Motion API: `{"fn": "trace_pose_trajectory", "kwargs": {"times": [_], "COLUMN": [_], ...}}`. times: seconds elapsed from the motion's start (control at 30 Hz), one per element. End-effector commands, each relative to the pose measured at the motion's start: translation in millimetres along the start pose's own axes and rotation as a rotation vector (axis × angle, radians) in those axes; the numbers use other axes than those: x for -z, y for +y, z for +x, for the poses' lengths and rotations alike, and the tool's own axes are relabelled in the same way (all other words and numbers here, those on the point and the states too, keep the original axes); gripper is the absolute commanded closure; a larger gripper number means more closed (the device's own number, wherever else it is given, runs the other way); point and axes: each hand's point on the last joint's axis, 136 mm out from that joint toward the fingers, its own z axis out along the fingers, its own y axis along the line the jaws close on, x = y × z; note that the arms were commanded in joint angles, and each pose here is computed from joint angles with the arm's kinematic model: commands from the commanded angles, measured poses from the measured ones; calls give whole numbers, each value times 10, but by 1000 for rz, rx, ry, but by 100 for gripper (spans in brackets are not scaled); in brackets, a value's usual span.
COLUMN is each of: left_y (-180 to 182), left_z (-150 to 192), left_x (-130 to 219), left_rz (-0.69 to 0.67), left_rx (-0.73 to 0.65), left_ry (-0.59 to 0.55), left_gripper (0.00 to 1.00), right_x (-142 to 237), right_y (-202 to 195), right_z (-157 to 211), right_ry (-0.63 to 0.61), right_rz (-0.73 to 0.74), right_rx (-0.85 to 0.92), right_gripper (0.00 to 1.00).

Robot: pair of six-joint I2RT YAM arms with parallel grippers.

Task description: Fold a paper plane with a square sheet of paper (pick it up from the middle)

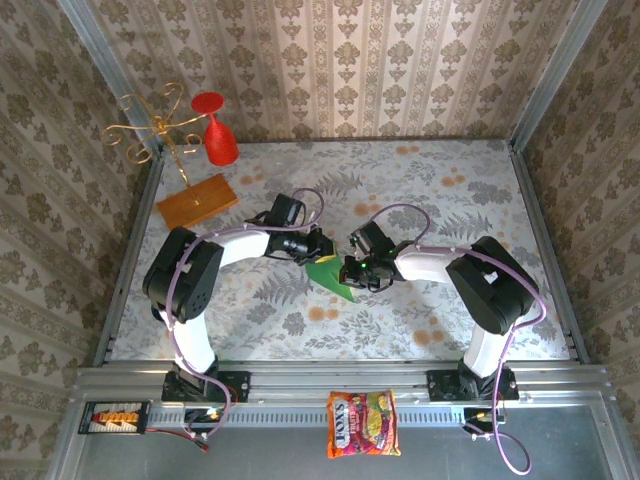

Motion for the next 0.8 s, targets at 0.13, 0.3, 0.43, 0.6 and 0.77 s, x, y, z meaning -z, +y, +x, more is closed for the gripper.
{"fn": "trace_pose_trajectory", "kwargs": {"times": [0.13,0.3,0.43,0.6,0.77], "left_y": [168,227,279,356,411], "left_z": [197,282,343,347,342], "left_x": [-138,-198,-197,-217,-248], "left_rz": [-59,-73,-113,-144,-160], "left_rx": [-4,0,5,8,17], "left_ry": [31,55,59,56,59], "left_gripper": [95,96,96,96,96], "right_x": [-81,-86,-92,-105,-111], "right_y": [-400,-392,-405,-423,-450], "right_z": [222,220,239,252,280], "right_ry": [73,75,82,89,96], "right_rz": [149,147,150,155,163], "right_rx": [-71,-80,-86,-88,-95], "right_gripper": [96,96,96,96,96]}}
